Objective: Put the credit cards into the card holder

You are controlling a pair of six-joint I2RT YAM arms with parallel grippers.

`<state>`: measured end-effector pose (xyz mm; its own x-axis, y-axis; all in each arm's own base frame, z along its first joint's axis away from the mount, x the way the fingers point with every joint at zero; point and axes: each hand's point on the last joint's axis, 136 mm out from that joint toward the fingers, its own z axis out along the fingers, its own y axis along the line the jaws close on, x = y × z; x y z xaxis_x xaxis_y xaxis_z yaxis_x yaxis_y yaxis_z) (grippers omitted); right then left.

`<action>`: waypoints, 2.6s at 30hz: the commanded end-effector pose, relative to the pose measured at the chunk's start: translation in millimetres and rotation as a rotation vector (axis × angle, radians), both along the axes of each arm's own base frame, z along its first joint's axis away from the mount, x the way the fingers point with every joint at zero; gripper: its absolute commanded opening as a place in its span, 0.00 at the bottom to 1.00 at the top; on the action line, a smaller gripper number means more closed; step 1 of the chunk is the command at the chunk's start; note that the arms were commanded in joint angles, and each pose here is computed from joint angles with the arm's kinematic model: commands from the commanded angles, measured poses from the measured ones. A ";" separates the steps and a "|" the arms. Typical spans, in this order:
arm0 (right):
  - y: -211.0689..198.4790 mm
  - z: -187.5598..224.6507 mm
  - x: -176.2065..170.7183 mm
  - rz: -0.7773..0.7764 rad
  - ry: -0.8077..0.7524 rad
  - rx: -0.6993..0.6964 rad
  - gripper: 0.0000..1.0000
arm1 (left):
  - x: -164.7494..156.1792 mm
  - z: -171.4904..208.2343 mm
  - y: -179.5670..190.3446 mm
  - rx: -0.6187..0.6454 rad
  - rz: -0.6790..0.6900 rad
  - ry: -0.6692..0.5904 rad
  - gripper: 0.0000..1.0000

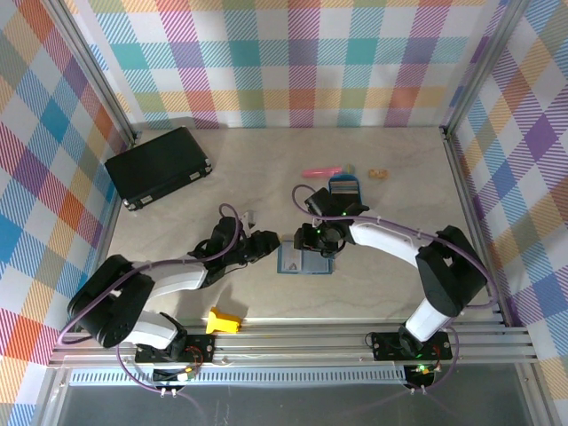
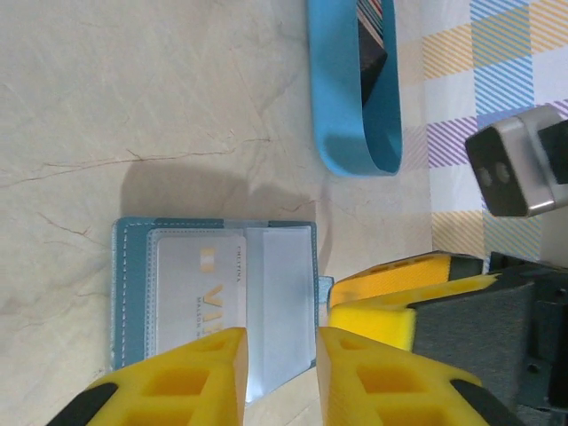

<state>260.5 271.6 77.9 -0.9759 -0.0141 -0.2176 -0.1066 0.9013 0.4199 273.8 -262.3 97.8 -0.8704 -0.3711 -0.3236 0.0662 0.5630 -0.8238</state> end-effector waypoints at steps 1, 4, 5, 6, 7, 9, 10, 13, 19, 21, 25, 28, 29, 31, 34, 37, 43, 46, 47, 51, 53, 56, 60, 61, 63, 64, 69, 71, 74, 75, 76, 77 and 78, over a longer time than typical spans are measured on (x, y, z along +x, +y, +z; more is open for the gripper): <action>-12.2 7.2 -1.7 0.021 -0.042 -0.019 0.48 | -4.7 -3.3 10.1 0.090 -0.003 -0.008 0.28; -16.3 11.6 -1.7 0.036 -0.067 -0.031 0.50 | -8.1 -5.1 13.8 0.116 -0.009 -0.007 0.31; -17.8 12.2 -2.1 0.041 -0.071 -0.040 0.51 | -8.9 -6.3 14.7 0.123 -0.010 -0.004 0.31; -19.1 12.8 -2.4 0.042 -0.072 -0.046 0.51 | -10.1 -7.5 15.3 0.126 -0.012 -0.001 0.31; -20.7 12.8 -2.9 0.042 -0.072 -0.054 0.51 | -10.8 -8.2 15.5 0.127 -0.014 0.000 0.32; -21.2 14.5 -3.5 0.046 -0.074 -0.055 0.51 | -12.0 -8.7 15.8 0.127 -0.017 0.002 0.32; -20.9 14.2 -4.4 0.048 -0.070 -0.052 0.52 | -12.7 -9.4 16.0 0.129 -0.019 0.004 0.32; -20.3 13.8 -5.3 0.053 -0.062 -0.050 0.52 | -13.5 -10.9 16.8 0.137 -0.022 0.005 0.32; -19.8 10.7 -8.0 0.061 -0.044 -0.053 0.52 | -15.2 -17.0 17.1 0.144 -0.026 0.021 0.33; -18.8 10.2 -7.6 0.068 -0.043 -0.057 0.52 | -15.7 -18.6 17.4 0.144 -0.025 0.025 0.33; -14.8 7.9 -8.1 0.070 -0.024 -0.053 0.51 | -15.6 -26.6 22.1 0.169 -0.005 0.045 0.33; -14.6 5.6 -6.3 0.069 -0.038 -0.122 0.51 | -15.6 -37.7 29.2 0.188 0.032 0.077 0.31; -13.3 4.3 -6.2 0.072 -0.032 -0.134 0.50 | -15.6 -39.4 29.0 0.175 0.034 0.080 0.30; -11.3 1.1 -4.0 0.071 -0.020 -0.144 0.50 | -14.9 -39.7 25.8 0.143 0.031 0.080 0.30; -8.8 -4.0 -0.5 0.077 -0.004 -0.164 0.50 | -15.0 -42.2 19.3 0.125 0.007 0.093 0.30; -10.9 -9.6 3.5 0.071 0.009 -0.205 0.51 | -14.2 -43.6 13.8 0.104 -0.009 0.096 0.31; -4.0 -23.5 7.2 0.101 0.050 -0.233 0.54 | -11.3 -44.4 9.1 0.100 -0.017 0.091 0.30; -1.8 -28.0 9.3 0.102 0.063 -0.239 0.54 | -10.0 -42.2 5.7 0.095 -0.024 0.085 0.30; -1.9 -29.0 9.9 0.099 0.065 -0.243 0.54 | -9.9 -41.4 4.9 0.094 -0.025 0.084 0.30; -9.2 -37.3 8.0 0.077 0.101 -0.276 0.56 | -8.8 -39.0 3.3 0.092 -0.025 0.078 0.30; -13.7 -40.9 6.2 0.067 0.114 -0.291 0.56 | -8.5 -39.6 2.9 0.092 -0.026 0.079 0.30; -20.4 -43.9 5.5 0.046 0.128 -0.304 0.57 | -9.0 -40.6 0.0 0.092 -0.034 0.080 0.30; -25.1 -42.8 5.8 0.034 0.123 -0.318 0.59 | -10.3 -42.3 -3.5 0.089 -0.039 0.082 0.30; -26.4 -42.5 6.0 0.031 0.123 -0.322 0.60 | -10.4 -42.6 -4.1 0.088 -0.039 0.081 0.30; -28.2 -40.2 6.6 0.023 0.115 -0.326 0.60 | -10.1 -43.1 -4.9 0.087 -0.039 0.082 0.30; -29.2 -39.1 7.6 0.015 0.109 -0.325 0.61 | -10.1 -43.3 -5.7 0.086 -0.040 0.083 0.30; -30.1 -42.6 8.0 0.010 0.124 -0.316 0.62 | -10.2 -45.1 -8.7 0.082 -0.044 0.086 0.30; -27.2 -43.8 8.0 0.012 0.131 -0.298 0.63 | -10.6 -46.2 -9.8 0.082 -0.045 0.088 0.30; -24.4 -45.5 7.9 0.015 0.139 -0.282 0.63 | -10.5 -46.0 -11.1 0.079 -0.048 0.086 0.30; -24.4 -47.0 7.0 0.013 0.147 -0.280 0.63 | -10.8 -46.0 -11.5 0.079 -0.049 0.086 0.30; -23.8 -48.4 6.8 0.013 0.152 -0.275 0.63 | -11.1 -46.9 -11.8 0.079 -0.050 0.089 0.29; -23.5 -50.4 6.0 0.014 0.158 -0.274 0.63 | -11.2 -47.5 -11.9 0.080 -0.050 0.089 0.30; -23.1 -51.4 5.4 0.014 0.164 -0.270 0.63 | -11.2 -47.2 -12.7 0.078 -0.051 0.089 0.29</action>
